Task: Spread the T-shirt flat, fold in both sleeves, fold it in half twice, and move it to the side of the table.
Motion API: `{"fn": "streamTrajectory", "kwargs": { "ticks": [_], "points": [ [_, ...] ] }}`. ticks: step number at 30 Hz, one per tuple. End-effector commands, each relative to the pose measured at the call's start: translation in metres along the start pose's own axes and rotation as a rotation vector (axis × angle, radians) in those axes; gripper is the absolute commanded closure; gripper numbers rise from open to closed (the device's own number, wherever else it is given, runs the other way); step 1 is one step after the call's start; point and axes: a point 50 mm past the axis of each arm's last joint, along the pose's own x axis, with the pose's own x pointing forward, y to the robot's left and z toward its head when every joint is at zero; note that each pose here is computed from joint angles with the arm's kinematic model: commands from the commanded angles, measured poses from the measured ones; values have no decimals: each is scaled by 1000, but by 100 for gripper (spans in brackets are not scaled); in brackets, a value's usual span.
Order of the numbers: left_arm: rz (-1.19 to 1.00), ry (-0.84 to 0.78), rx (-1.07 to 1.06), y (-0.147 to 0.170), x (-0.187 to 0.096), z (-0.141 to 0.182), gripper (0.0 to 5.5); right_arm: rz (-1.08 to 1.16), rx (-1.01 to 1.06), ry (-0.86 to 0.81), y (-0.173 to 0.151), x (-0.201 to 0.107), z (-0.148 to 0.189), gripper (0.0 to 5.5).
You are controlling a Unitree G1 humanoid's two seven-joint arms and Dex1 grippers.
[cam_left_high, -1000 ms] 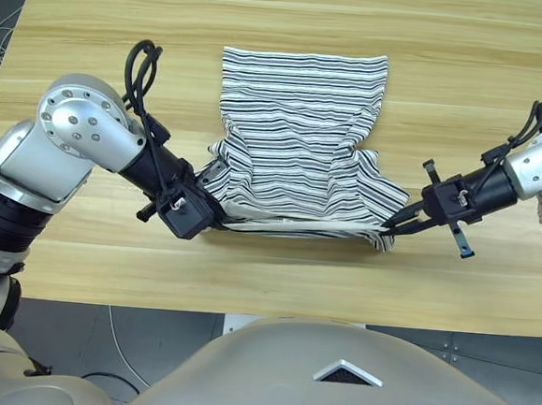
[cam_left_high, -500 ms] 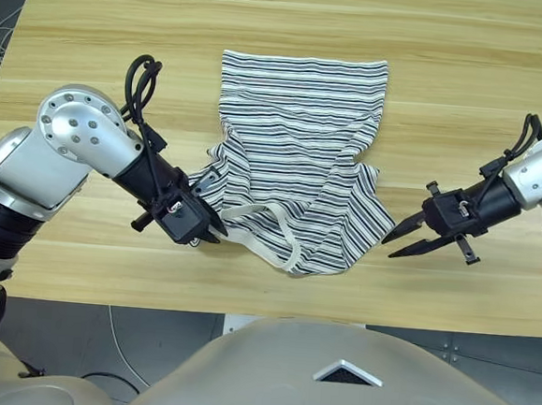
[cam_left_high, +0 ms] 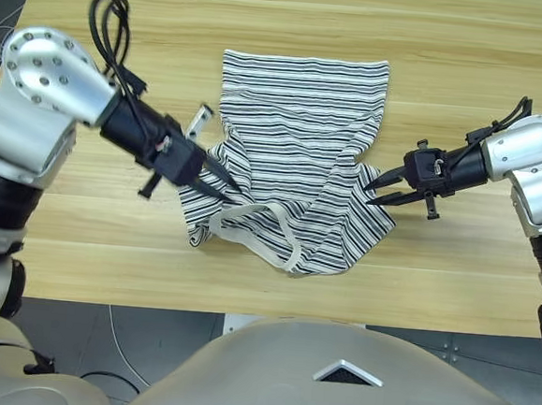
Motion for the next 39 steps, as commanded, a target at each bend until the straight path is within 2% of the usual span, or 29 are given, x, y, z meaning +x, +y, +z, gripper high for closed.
{"fn": "streamTrajectory", "kwargs": {
  "ticks": [1,5,9,12,18,23,26,30,39],
  "points": [
    [89,74,-121,8,-8,-39,485,-8,5,6,0,2,-3,445],
    [85,-7,-203,1,10,-60,485,-2,19,-1,2,6,-6,445],
    [74,-29,-338,-5,37,-87,485,-20,42,-10,0,10,-12,445],
    [69,-39,-400,-9,47,-97,485,-29,67,20,0,15,-23,445],
    [80,87,-560,-31,50,-125,485,-2,152,125,3,23,-55,445],
    [100,65,-580,-31,46,-126,485,14,219,225,6,17,-80,445],
    [102,79,-594,-32,42,-127,485,3,239,286,9,0,-90,445],
    [127,100,-629,-35,35,-131,485,11,247,301,19,-25,-89,445],
    [67,7,-552,-33,34,-120,485,74,258,258,30,-29,-81,445]
  ]
}}
